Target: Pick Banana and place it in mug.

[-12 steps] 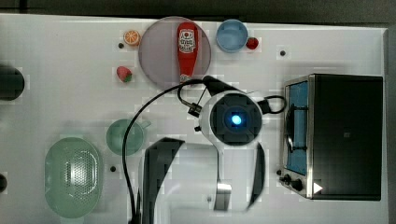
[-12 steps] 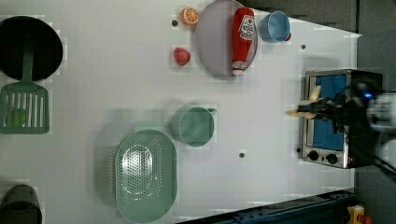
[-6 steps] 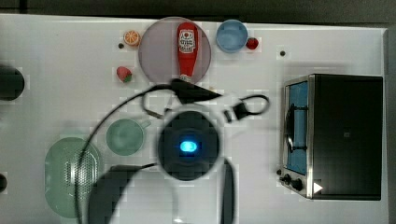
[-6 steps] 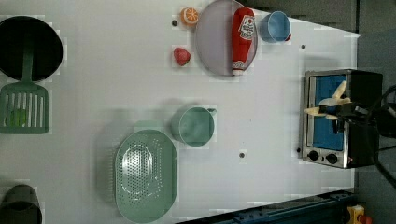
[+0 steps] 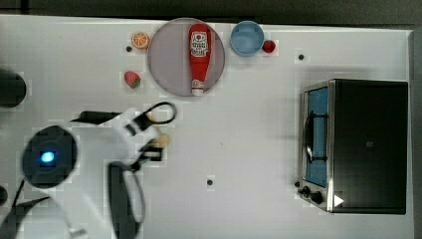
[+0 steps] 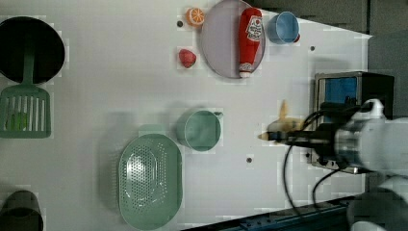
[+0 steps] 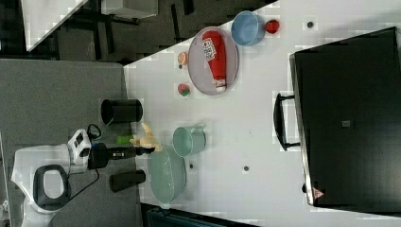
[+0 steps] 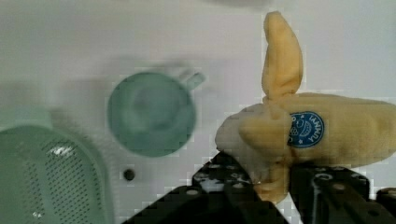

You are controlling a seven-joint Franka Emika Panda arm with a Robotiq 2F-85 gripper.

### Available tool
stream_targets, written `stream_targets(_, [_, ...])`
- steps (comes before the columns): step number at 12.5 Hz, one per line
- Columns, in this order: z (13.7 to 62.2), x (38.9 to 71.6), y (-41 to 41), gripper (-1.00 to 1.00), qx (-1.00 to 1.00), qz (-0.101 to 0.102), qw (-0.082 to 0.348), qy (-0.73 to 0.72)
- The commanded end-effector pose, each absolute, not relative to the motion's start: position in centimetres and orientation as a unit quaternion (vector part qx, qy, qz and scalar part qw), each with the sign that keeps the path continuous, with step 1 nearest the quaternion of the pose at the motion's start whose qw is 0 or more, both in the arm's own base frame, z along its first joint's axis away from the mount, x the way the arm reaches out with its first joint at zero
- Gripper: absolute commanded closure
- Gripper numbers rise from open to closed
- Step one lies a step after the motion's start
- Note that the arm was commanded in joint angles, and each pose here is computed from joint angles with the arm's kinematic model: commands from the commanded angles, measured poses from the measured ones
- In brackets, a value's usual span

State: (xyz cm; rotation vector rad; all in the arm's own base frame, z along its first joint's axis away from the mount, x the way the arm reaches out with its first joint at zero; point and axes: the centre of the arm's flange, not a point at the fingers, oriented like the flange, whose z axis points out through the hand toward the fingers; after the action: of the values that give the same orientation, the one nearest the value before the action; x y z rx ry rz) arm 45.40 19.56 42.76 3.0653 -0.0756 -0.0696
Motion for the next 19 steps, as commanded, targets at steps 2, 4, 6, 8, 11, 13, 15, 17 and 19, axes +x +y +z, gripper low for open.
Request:
stream_targets(2, [41.2,44.6,22.6,0.42,0.99,-0.028,0.043,-0.134])
stream_targets(4, [38.8,44.6,24.2,0.42,0.986,-0.029,0.032,-0.162])
stream_targets(6, [35.9,44.9,24.9,0.42,0.984,-0.029,0.014,-0.177])
stream_targets(8, [33.0,45.2,24.9,0.42,0.983,-0.034,0.001,-0.18])
stream_targets(11, [30.0,45.4,24.8,0.42,0.979,-0.051,-0.008,-0.197])
stream_targets(13, [28.6,45.4,24.4,0.17,0.971,-0.06,-0.002,-0.233])
stream_targets(15, [27.4,45.1,24.4,-0.3,0.969,-0.065,0.004,-0.24])
stream_targets(17, [27.4,45.6,24.4,-0.73,0.969,-0.049,-0.01,-0.241])
stream_targets(19, [28.1,46.3,24.0,-1.0,0.968,-0.038,-0.016,-0.246])
